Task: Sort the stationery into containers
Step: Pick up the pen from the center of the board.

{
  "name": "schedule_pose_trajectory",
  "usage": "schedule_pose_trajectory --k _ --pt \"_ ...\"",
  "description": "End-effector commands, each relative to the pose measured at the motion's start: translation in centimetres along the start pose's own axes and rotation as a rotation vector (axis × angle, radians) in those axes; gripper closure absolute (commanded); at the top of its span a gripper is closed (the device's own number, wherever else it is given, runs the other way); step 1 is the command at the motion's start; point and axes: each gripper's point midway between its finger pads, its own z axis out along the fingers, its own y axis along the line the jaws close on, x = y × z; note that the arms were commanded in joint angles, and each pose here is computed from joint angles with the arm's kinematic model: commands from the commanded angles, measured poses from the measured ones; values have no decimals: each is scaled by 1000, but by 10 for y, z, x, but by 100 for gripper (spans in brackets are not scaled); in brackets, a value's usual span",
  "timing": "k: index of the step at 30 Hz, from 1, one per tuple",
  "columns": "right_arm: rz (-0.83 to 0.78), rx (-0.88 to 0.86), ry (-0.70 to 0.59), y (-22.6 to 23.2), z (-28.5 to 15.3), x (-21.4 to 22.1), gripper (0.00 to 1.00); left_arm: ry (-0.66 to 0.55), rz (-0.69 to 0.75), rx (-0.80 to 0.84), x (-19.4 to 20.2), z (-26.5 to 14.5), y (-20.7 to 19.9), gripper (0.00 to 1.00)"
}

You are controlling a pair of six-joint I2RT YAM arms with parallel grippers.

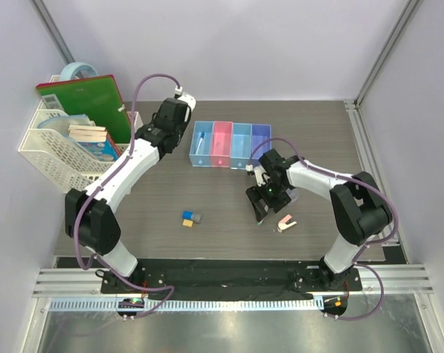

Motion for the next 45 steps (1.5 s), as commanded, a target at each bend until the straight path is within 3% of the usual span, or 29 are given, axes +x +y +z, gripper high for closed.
schedule_pose_trajectory --k 1,10,15,24,30,39,45 --pt "20 -4 0 3 9 -12 19 -27 21 -37 -7 -22 21 47" --pt "-8 114 -10 -8 19 -28 31 -25 48 -44 1 -24 23 46" --pt "-65 174 -17 -11 25 -36 48 -21 51 -39 2 -22 21 46" --pt "-156 259 -30 -17 34 -47 70 -23 49 -35 2 -24 21 46" --pt "-210 273 -21 -15 39 -51 99 -26 34 -35 1 -27 23 46" --pt "-234 187 -112 14 6 -72 99 -24 34 -44 14 -30 23 46" --pt "-249 75 -250 51 -41 -111 99 -115 -134 -78 14 -51 35 46"
